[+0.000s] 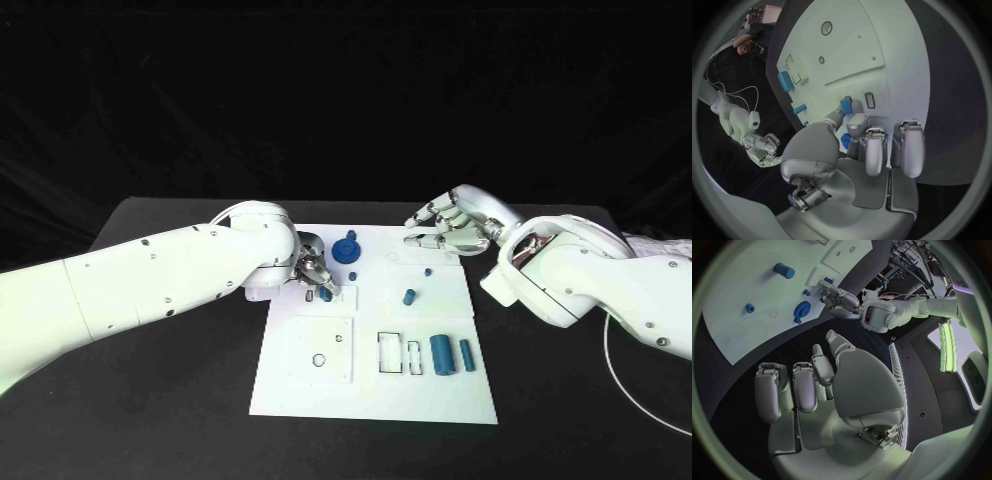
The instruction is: Assemble the parts on the task board
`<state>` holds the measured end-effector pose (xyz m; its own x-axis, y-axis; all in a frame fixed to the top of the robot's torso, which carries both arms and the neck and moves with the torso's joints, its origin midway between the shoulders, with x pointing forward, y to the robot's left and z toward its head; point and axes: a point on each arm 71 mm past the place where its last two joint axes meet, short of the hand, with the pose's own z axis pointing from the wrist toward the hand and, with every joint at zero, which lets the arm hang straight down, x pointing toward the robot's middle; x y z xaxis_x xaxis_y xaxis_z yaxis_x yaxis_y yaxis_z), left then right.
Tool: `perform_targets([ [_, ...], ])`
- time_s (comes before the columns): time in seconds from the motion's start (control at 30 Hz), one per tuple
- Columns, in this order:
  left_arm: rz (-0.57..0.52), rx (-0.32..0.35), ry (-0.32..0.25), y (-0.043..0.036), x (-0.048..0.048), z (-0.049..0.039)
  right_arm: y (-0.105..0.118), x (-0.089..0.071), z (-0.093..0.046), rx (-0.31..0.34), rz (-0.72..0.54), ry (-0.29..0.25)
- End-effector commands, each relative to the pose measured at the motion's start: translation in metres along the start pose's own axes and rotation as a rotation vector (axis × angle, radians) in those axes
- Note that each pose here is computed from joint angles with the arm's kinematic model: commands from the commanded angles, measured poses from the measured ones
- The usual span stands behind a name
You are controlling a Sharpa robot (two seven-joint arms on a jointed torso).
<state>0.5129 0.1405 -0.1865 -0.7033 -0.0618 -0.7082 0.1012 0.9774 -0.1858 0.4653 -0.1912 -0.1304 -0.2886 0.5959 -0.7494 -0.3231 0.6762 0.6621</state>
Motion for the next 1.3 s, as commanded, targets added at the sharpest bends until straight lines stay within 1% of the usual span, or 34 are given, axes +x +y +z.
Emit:
perform_targets([
  [0.03,0.023,-0.033,0.039,0.0036,0.0161,0.0082,0.0007,0.0008,-0.0003,-0.005,-0.002,0.006],
  [0.67,0.021,-0.034,0.037,0.0041,0.0161,0.0084,0.0006,0.0005,-0.0007,-0.005,-0.001,0.004],
  [1.07,0.048,-0.043,0.061,0.0055,0.0177,0.0088,0.0001,-0.0003,-0.0009,0.000,-0.014,-0.005],
  [1.3,0.054,-0.049,0.064,0.0062,0.0177,0.0092,0.0008,-0.0005,-0.0010,-0.006,-0.031,-0.009],
])
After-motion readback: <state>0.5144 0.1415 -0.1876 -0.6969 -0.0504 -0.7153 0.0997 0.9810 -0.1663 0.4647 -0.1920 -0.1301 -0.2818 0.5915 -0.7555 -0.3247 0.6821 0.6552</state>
